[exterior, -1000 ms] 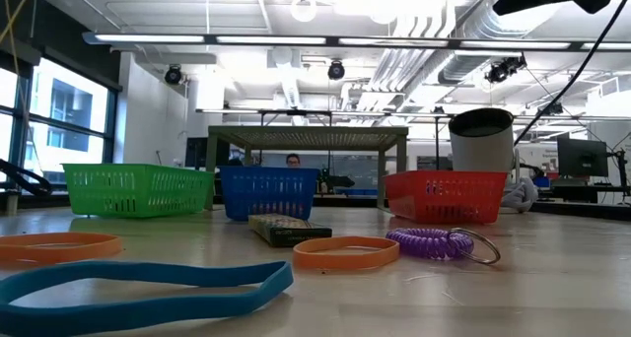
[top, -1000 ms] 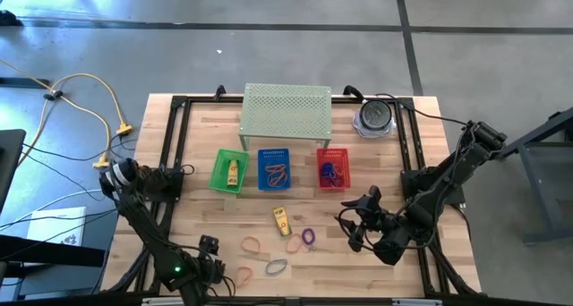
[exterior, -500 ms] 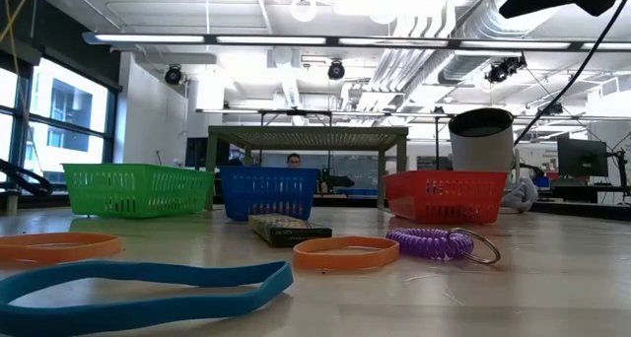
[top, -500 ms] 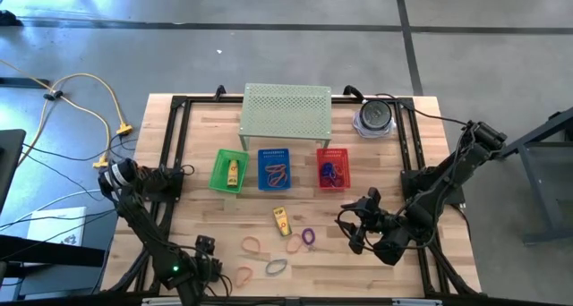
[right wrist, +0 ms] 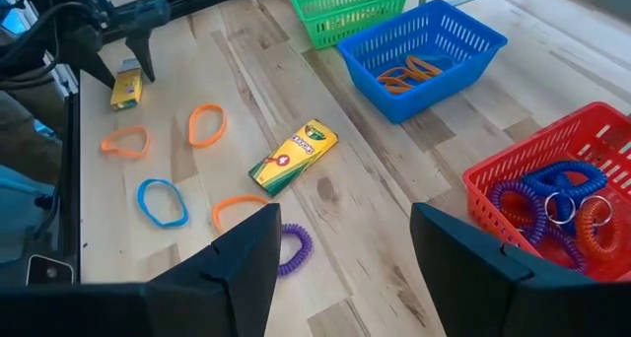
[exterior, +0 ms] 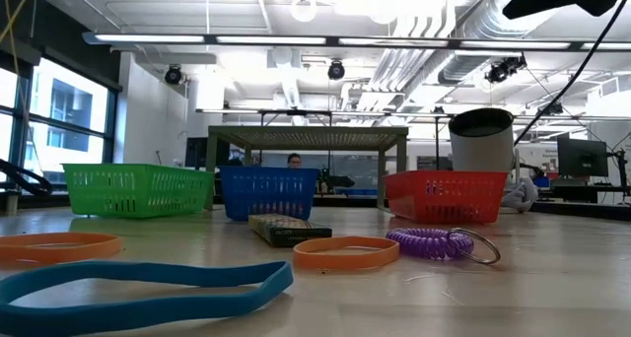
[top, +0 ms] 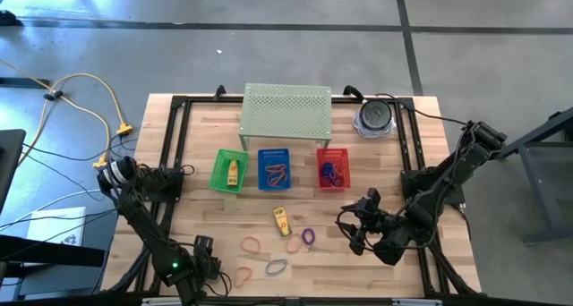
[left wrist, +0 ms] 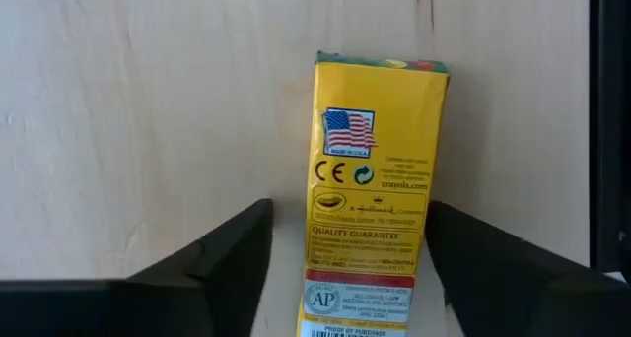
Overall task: Pick & Place Office Desk Supplies
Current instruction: Put the crayon box into the green bin
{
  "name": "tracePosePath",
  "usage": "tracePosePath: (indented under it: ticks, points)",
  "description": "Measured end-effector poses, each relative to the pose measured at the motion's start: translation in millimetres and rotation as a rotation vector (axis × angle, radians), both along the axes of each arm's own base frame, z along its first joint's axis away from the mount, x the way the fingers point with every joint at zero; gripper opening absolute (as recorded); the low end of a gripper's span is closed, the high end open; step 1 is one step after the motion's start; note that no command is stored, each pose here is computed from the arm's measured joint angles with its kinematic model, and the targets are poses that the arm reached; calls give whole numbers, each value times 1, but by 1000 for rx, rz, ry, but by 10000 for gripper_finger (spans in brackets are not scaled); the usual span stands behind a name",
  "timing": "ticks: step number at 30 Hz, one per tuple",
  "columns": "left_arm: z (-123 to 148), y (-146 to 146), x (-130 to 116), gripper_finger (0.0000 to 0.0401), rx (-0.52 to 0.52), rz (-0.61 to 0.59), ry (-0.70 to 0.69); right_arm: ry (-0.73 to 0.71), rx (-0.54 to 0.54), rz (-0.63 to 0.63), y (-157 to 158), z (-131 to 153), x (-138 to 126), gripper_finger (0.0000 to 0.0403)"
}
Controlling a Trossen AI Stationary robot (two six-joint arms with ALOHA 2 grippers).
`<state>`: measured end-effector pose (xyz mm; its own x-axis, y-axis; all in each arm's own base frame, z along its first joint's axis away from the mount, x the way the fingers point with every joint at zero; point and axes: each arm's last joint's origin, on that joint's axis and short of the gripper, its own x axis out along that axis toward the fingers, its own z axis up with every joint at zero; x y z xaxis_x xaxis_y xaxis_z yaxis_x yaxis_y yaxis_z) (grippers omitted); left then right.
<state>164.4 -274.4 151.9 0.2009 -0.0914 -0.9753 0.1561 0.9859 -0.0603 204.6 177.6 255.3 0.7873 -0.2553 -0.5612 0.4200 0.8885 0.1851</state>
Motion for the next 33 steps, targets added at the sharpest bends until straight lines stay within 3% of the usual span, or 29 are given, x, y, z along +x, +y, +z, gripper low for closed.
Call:
tracePosePath:
  ticks: [13, 17, 22, 27, 33]
  points:
    - [20, 10, 2, 113, -44, 28, -14, 1, -2, 1, 0, 0, 0, 215]
    - [45, 24, 16, 99, -107, 82, -59, 3, -10, 7, 0, 0, 0, 215]
    - [90, 64, 37, 97, -171, 100, -189, 4, -17, 8, -1, 0, 0, 215]
    - [133, 132, 49, 97, -169, 292, -330, 6, -21, 11, -1, 0, 0, 215]
    - [150, 215, 38, 97, -63, 763, -289, 5, -25, 11, -1, 0, 0, 215]
